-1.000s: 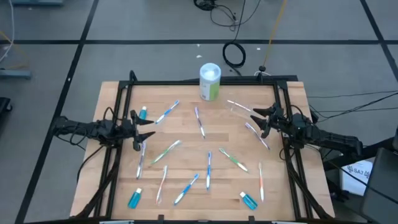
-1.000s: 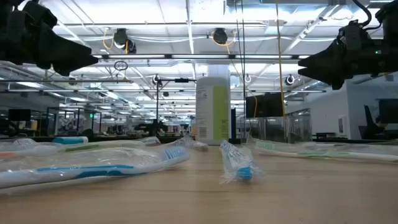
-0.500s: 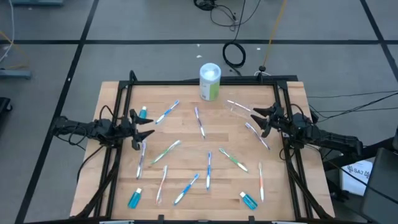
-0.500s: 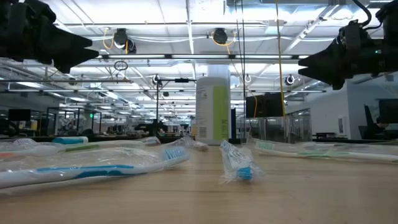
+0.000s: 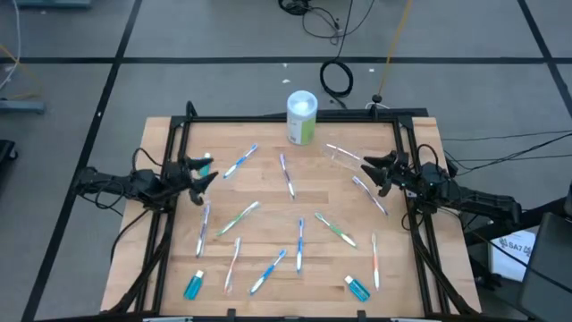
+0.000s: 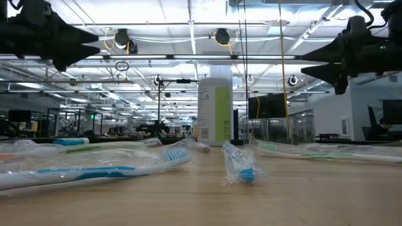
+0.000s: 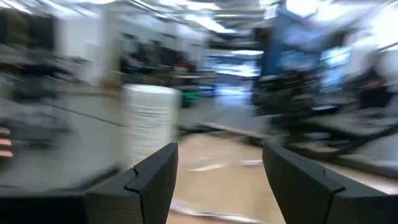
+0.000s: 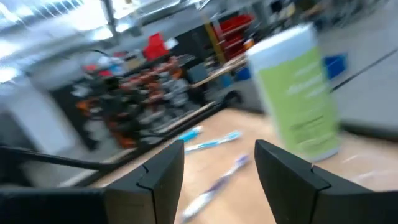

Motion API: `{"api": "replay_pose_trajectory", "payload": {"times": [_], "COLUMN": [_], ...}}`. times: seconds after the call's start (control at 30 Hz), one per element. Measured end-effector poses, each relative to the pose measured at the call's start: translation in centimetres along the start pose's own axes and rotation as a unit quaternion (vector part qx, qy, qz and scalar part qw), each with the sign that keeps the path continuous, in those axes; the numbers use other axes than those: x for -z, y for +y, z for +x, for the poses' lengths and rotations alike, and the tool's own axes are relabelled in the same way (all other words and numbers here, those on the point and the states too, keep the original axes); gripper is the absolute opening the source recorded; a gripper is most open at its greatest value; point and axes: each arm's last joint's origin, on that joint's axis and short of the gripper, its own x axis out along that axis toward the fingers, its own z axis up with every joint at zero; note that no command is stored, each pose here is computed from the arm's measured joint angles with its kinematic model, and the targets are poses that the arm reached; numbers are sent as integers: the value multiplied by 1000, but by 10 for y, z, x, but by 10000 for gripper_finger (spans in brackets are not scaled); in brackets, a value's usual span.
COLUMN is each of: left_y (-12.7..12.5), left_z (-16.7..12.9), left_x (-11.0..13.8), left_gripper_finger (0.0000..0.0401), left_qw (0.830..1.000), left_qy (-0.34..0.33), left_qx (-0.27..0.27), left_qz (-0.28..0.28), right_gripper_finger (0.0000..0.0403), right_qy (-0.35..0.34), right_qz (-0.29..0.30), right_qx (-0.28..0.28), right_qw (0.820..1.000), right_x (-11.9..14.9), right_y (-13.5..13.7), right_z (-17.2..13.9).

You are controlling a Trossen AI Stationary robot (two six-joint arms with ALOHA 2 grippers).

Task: Pick & Place toothbrushing station
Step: Put the left green toothbrush into the transparent organizer

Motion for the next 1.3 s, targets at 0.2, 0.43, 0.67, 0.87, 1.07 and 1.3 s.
{"api": "replay_pose_trajectory", "payload": {"times": [0.2, 0.43, 0.67, 0.87, 1.07, 1.3], "left_y": [7, 3, -4, -21, -49, -76], "left_z": [-1, -1, 2, 25, 61, 84], "left_x": [-3, -12, -26, -36, -27, 16], "left_gripper_finger": [241, 241, 241, 241, 241, 241], "left_qw": [992, 997, 995, 998, 978, 926], "left_qy": [1, -47, -88, 25, 202, 375], "left_qx": [-113, -37, 55, 65, 47, 41], "left_qz": [63, 40, 0, -5, 4, -19], "right_gripper_finger": [189, 188, 187, 187, 187, 187], "right_qy": [-63, -163, -235, -207, -187, -171], "right_qz": [-151, -189, -139, -168, -175, -164], "right_qx": [104, 239, 232, 147, 109, 122], "right_qw": [981, 938, 934, 953, 960, 964], "right_x": [-10, -30, -43, -38, -34, -31], "right_y": [-3, -4, -1, 4, 6, 5], "right_z": [-1, -7, -12, -3, 4, 8]}}
